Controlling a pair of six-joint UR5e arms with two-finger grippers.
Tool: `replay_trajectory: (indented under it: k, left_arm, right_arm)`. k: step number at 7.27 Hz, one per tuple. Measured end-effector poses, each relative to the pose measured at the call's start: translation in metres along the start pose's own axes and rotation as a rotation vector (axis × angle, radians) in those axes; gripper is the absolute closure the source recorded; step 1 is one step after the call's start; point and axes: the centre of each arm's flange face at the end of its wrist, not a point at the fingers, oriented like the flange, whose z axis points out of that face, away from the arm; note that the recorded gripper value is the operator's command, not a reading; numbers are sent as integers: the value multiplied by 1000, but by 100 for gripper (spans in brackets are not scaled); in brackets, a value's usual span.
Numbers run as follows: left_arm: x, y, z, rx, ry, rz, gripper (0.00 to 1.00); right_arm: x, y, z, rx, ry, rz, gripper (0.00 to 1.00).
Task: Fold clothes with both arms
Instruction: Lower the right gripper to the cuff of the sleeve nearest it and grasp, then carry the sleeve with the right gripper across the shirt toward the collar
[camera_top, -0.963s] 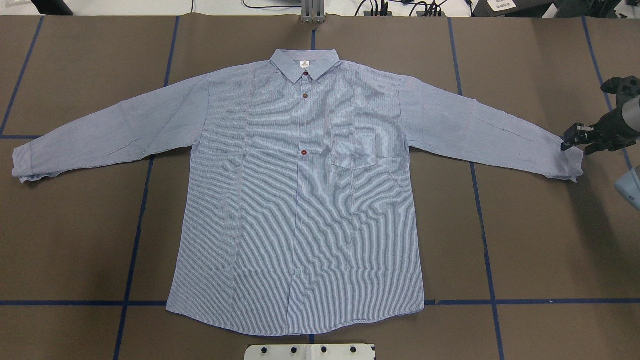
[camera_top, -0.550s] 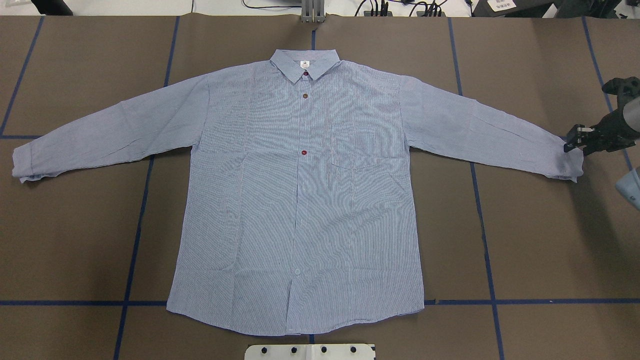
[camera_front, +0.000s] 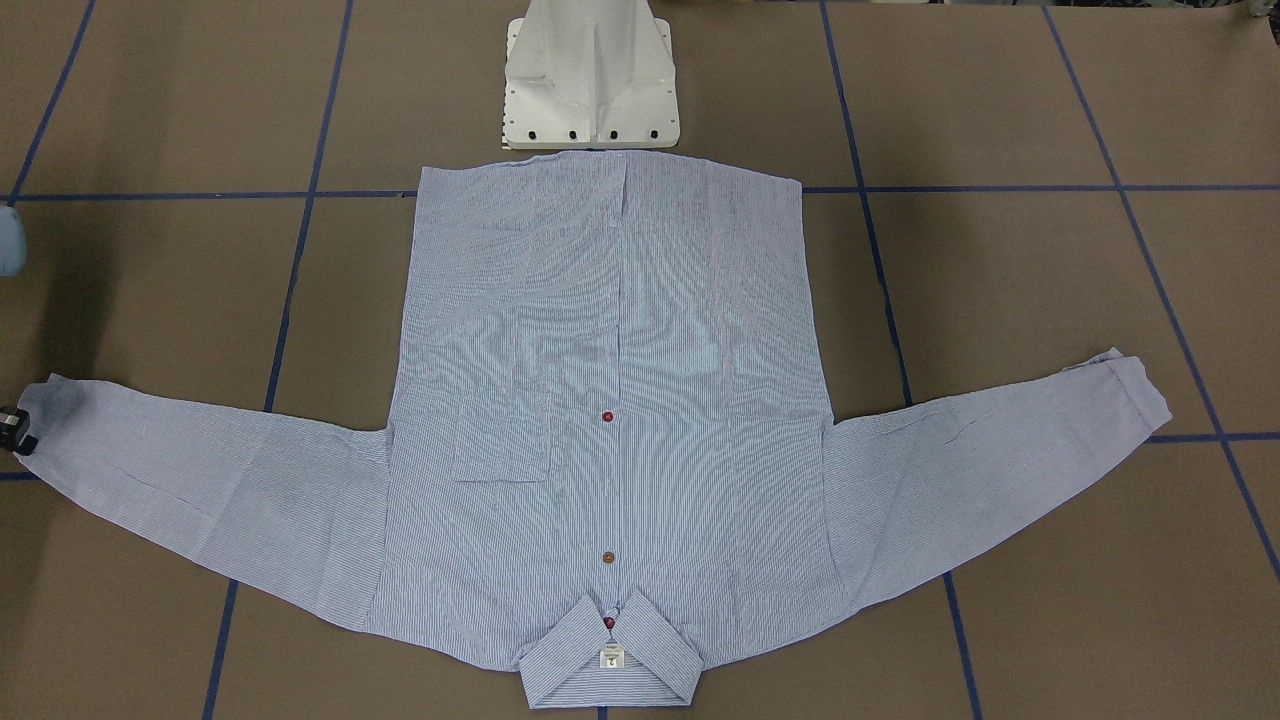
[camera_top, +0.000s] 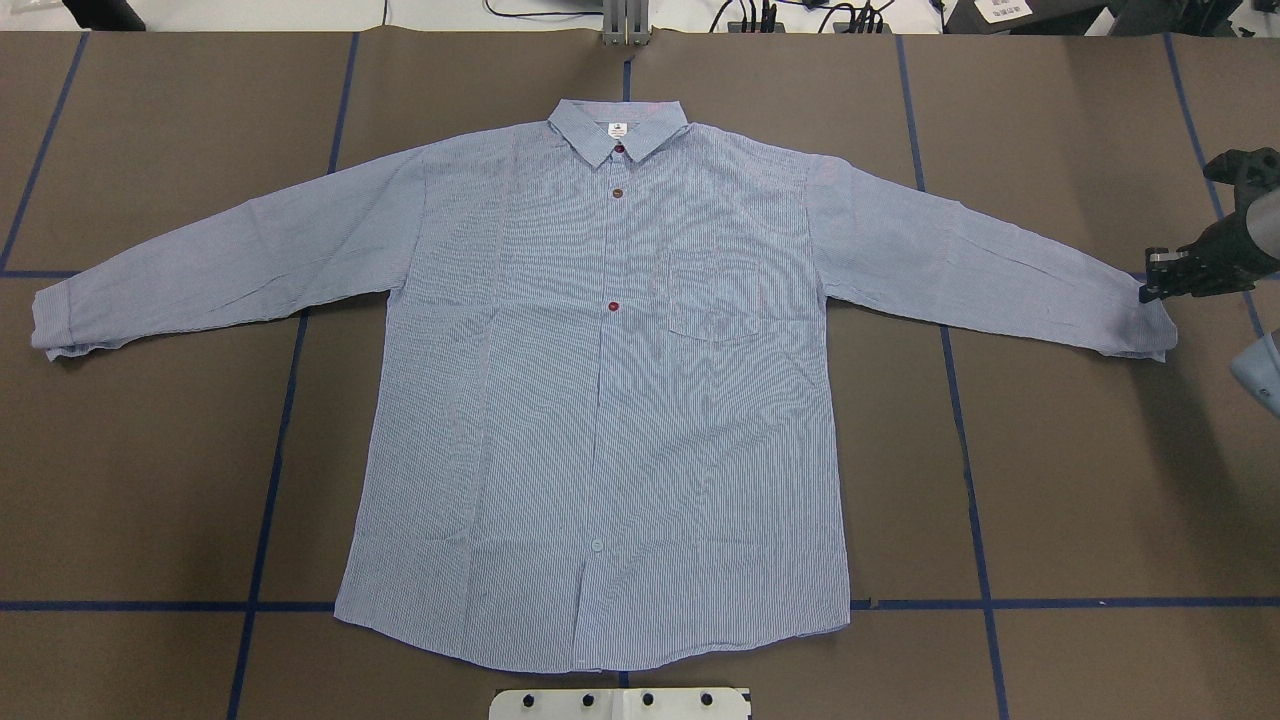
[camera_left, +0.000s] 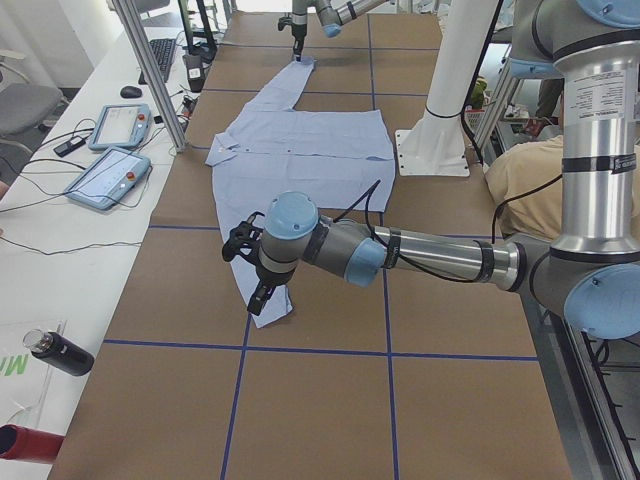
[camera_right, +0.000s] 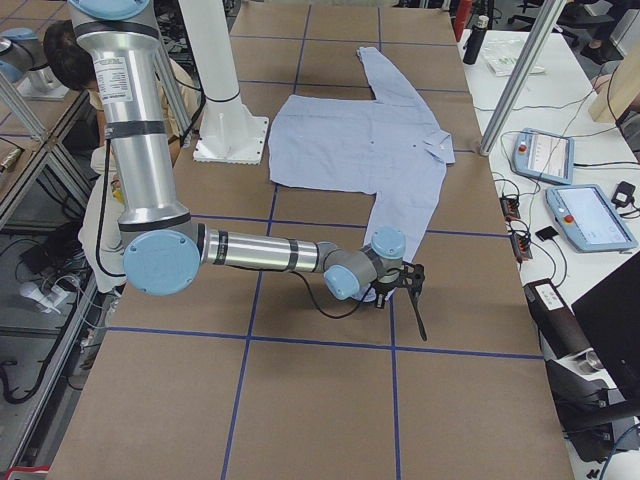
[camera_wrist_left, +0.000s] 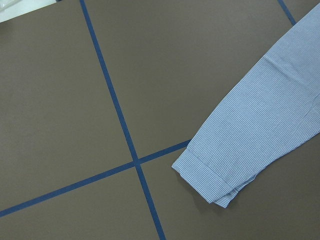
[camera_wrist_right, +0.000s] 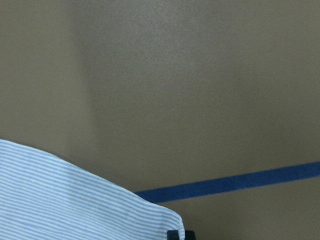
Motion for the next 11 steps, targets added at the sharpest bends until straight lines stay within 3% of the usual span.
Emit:
replay_trajectory:
  k: [3,6,8,11]
  left_arm:
    - [4,-2,-4,8,-1,8,1]
    - [13,-5,-12,23,-1,24,1]
    - [17,-6,-16,31,-1,33,1]
    - [18,-6,-17,33,-2,36,1]
  right_arm:
    - [-54,-6,-48,57,-88,0,100]
    - [-208,-16,-86,60,-213,116,100]
    - [-332,-25,-116,47,-229,154,100]
    - [-497,8,-121,131,-254,116,100]
